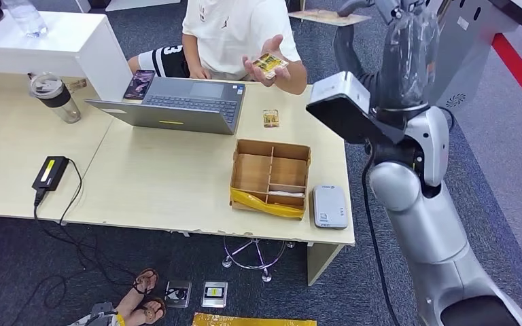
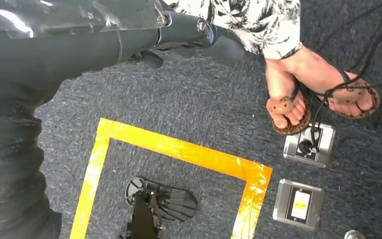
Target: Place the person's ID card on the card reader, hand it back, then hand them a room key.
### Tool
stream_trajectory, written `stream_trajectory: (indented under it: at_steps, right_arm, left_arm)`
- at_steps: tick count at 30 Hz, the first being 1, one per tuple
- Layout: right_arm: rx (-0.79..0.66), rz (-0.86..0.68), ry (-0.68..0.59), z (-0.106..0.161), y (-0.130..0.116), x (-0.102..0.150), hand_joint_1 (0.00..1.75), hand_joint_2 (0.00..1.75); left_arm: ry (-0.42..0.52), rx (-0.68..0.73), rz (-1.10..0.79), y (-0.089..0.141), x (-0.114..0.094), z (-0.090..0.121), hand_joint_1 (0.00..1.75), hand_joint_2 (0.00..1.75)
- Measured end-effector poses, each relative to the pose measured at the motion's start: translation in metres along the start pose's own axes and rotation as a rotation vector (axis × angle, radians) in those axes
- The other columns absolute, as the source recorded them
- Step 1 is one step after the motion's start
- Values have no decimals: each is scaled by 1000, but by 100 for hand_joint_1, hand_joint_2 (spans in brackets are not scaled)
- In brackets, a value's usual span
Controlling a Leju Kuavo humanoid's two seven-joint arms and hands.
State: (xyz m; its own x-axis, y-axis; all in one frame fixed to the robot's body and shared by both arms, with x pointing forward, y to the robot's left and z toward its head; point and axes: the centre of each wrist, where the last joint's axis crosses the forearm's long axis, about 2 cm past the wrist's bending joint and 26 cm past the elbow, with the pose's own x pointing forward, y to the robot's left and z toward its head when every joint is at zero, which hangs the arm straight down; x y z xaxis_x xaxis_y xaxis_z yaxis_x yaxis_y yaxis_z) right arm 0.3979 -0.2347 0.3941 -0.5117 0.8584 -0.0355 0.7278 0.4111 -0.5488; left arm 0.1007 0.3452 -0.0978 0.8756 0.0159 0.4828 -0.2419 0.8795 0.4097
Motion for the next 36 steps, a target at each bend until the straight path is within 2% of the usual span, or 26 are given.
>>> stream_trajectory:
  at_steps: [3, 7, 11, 16, 20, 21, 30, 36]
  right_arm:
    - [55, 138, -23, -22, 16, -14, 175, 175]
    - [202, 257, -7, -39, 43, -24, 175, 175]
    - [342, 274, 76, -34, 69, -33, 175, 175]
    - [465, 284, 116, -20, 91, -35, 175, 175]
    - [526, 295, 122, -10, 100, -36, 4, 175]
    - [538, 295, 123, -8, 102, -36, 0, 175]
    - [586, 304, 127, 6, 112, -38, 0, 175]
    - [566, 340, 132, 13, 109, -53, 0, 175]
  left_arm:
    - [-9, 0, -1, 0, 1, 0, 0, 175]
    - [-14, 5, 9, -1, 7, -2, 0, 175]
    - [-4, 8, 14, -3, 13, -3, 0, 175]
    - [7, 3, 8, -5, 17, -3, 0, 175]
    - [14, -1, -2, -5, 19, -3, 0, 175]
    - [16, -1, -3, -5, 19, -3, 0, 175]
    - [40, -3, 10, -5, 19, -3, 0, 175]
    - [47, -4, 19, -4, 19, -4, 0, 175]
